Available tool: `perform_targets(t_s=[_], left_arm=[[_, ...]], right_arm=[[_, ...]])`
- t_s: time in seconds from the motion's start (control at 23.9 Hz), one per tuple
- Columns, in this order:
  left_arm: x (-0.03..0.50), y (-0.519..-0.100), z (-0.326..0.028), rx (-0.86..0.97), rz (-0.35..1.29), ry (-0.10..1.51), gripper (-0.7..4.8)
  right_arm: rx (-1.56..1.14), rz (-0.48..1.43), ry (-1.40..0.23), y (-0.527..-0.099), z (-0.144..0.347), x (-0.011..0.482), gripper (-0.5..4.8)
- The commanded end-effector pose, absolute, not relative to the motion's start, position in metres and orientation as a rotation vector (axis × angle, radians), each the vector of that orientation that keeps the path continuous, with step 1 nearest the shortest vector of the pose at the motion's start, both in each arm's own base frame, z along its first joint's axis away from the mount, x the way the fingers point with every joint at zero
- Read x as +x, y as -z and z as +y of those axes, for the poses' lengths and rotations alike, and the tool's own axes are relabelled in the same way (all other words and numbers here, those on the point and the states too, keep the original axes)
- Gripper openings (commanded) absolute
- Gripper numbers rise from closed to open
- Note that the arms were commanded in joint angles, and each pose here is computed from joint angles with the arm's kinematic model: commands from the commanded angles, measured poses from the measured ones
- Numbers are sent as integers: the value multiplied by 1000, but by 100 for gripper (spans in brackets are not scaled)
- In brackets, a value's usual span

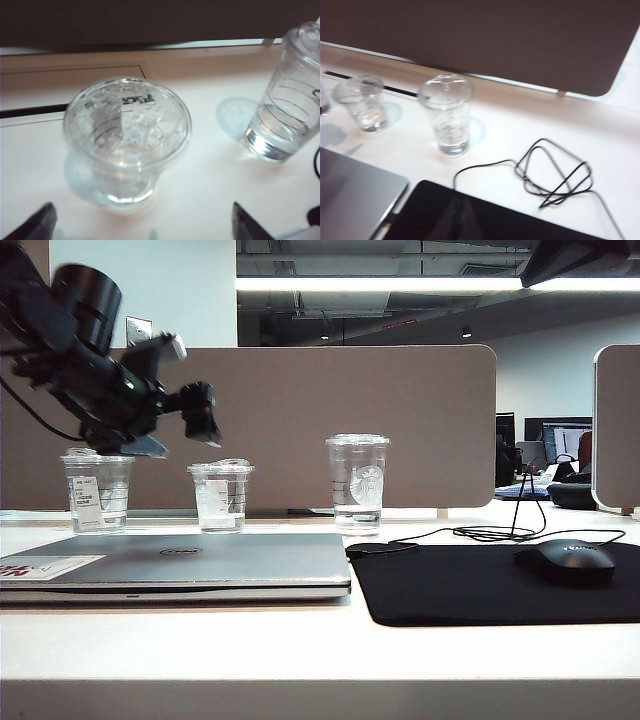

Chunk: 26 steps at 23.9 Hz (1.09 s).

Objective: Pick up the coffee cup on the middle and place it on the right side of the laptop.

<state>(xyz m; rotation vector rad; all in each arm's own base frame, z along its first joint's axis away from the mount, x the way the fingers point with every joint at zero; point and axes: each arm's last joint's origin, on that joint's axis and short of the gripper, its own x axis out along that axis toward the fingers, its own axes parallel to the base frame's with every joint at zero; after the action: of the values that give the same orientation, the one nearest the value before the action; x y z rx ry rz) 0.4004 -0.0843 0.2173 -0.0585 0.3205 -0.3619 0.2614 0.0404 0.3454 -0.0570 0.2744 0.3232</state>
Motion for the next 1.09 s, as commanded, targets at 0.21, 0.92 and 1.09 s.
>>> perform_targets(t_s=[0.21,0.92,1.09], left_arm=[[437,-207,-97,-50,348,352,479],[458,-168,-110,-36,335,323,479],[461,-157,-112,-33,329,309,479]], right_arm=[[-91,45,-239,-365,39,271,-5],[-134,82,-216,-354,40,284,-5],[-135,108,-218,-349,41,287,-5]])
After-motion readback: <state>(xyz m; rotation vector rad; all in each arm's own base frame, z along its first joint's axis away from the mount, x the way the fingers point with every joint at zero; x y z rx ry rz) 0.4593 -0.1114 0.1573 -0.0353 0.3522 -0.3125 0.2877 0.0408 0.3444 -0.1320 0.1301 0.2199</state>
